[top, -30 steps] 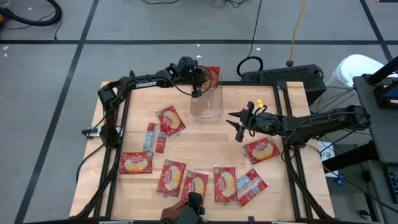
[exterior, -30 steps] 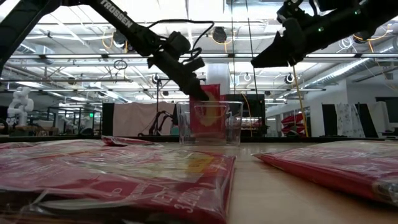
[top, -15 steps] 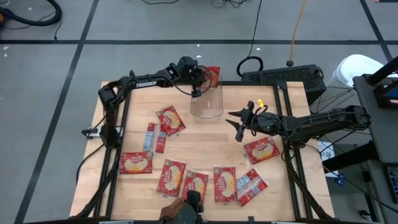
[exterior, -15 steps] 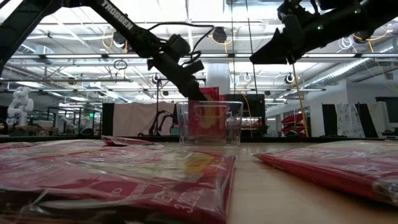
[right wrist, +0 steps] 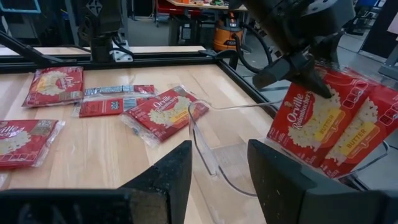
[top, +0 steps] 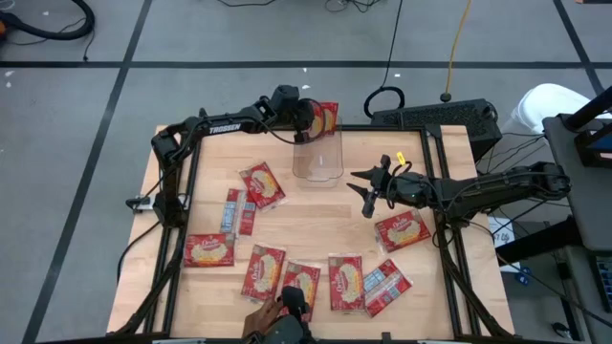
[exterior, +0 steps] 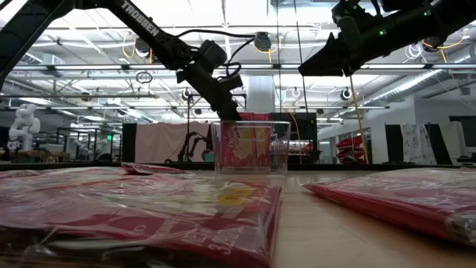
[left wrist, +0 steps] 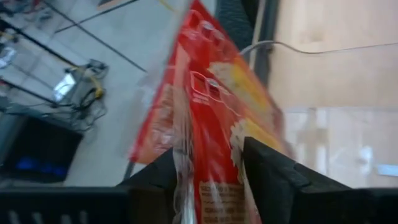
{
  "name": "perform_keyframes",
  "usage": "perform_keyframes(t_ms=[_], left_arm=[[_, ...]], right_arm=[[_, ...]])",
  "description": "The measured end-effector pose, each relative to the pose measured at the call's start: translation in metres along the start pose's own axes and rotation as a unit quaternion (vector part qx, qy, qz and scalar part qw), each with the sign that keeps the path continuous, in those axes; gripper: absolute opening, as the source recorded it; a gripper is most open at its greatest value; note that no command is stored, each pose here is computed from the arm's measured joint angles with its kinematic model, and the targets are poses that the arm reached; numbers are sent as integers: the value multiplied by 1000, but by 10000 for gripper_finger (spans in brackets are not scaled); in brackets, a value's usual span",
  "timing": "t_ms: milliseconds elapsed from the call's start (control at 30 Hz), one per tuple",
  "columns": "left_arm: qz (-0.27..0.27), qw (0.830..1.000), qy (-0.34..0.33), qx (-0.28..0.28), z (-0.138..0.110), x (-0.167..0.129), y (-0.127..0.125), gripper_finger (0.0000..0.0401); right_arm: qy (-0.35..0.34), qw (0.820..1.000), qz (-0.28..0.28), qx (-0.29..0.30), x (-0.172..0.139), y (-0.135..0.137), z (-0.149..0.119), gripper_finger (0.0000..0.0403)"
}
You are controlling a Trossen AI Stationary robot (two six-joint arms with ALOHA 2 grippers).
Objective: Sort popcorn bags into baskets
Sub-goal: Put the red popcorn pack into the transparent bin
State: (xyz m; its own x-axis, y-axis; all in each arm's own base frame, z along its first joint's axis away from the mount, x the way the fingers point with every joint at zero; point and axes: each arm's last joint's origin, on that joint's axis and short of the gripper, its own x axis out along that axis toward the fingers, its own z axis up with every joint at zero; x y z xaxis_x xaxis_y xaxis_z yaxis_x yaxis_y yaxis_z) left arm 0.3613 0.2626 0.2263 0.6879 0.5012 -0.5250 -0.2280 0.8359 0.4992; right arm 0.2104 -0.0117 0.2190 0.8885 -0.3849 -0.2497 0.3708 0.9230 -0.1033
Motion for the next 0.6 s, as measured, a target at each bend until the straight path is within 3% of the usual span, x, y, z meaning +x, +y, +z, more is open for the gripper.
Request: perform_keyframes(t_ms=[200,400,600], left_arm=[[49,999,11,12,4,0,1,187],[68,997,-2,39,16,-2,-7,172],[77,997,21,17,22,-8,-15,158]], right_arm=[[0,1000,0,-2,0,0,0,151],[0,1000,0,-2,0,0,0,151],[1,1000,0,-3,0,0,0,151]])
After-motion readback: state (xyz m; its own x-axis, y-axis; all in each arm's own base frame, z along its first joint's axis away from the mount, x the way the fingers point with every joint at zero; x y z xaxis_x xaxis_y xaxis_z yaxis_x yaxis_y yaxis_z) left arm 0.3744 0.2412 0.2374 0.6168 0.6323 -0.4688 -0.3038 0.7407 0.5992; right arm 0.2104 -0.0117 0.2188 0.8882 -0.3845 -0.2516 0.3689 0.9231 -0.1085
